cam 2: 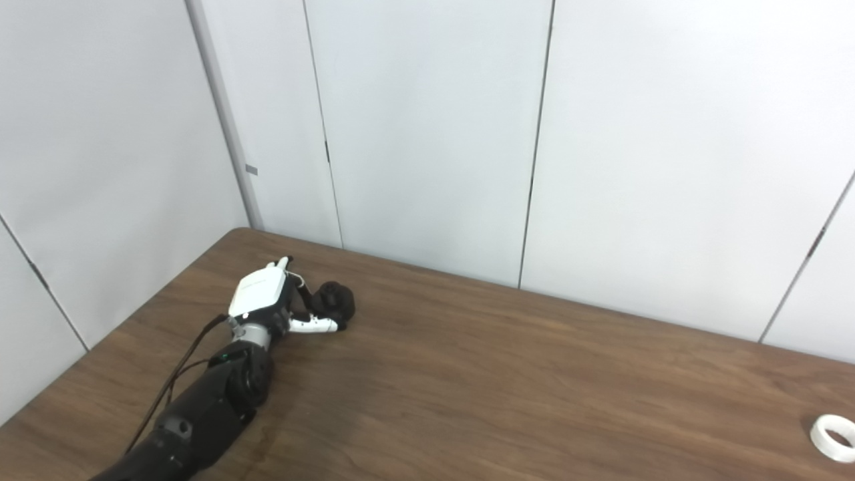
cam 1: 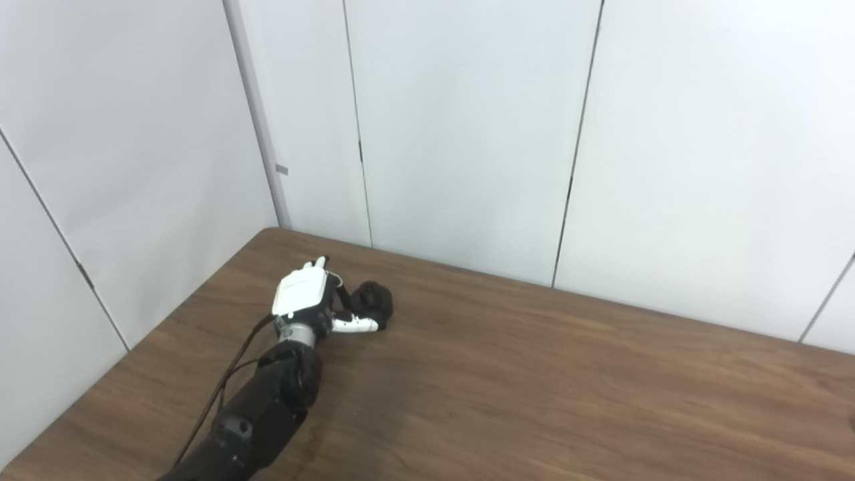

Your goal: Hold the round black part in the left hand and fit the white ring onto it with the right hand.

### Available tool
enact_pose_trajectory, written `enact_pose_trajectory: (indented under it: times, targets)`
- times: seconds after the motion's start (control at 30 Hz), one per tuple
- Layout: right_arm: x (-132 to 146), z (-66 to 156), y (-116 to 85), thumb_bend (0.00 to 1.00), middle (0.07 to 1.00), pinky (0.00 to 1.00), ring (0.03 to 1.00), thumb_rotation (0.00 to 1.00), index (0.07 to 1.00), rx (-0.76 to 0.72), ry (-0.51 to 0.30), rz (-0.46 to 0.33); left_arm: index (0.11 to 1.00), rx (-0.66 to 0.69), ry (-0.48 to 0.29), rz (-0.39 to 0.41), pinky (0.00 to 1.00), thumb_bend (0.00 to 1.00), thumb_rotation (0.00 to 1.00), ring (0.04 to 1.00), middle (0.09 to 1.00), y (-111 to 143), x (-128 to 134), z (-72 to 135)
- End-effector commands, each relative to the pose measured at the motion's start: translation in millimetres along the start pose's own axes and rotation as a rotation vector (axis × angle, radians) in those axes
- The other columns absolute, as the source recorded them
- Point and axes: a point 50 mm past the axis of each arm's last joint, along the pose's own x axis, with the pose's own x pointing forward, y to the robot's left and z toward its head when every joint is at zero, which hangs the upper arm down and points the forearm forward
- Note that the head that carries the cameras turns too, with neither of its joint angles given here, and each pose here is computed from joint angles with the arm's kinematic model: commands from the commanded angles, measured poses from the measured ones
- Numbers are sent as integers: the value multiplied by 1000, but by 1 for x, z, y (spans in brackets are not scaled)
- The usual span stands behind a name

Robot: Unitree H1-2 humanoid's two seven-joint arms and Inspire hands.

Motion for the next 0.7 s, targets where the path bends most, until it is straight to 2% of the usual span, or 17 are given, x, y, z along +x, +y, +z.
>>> enact_pose_trajectory:
  times: [0.0,0.23,0.47,0.67]
  targets:
    - [-3,2,-4,783,944,881,949,756,907,-16,8,-1,819,23,22,-168,1000,1000,342,1000,1000,-28,-11,-2]
    - [-2,0,-4,796,936,884,944,757,903,-17,4,-2,924,27,27,-176,1000,1000,355,1000,1000,-29,-13,-3]
    - [0,0,-3,763,940,900,948,752,902,-13,3,2,947,28,36,-190,1000,1000,360,1000,1000,-18,-15,-1]
    - [1,-1,-3,744,937,900,943,754,902,-24,2,-2,964,16,23,-204,1000,1000,347,1000,1000,3,-19,0]
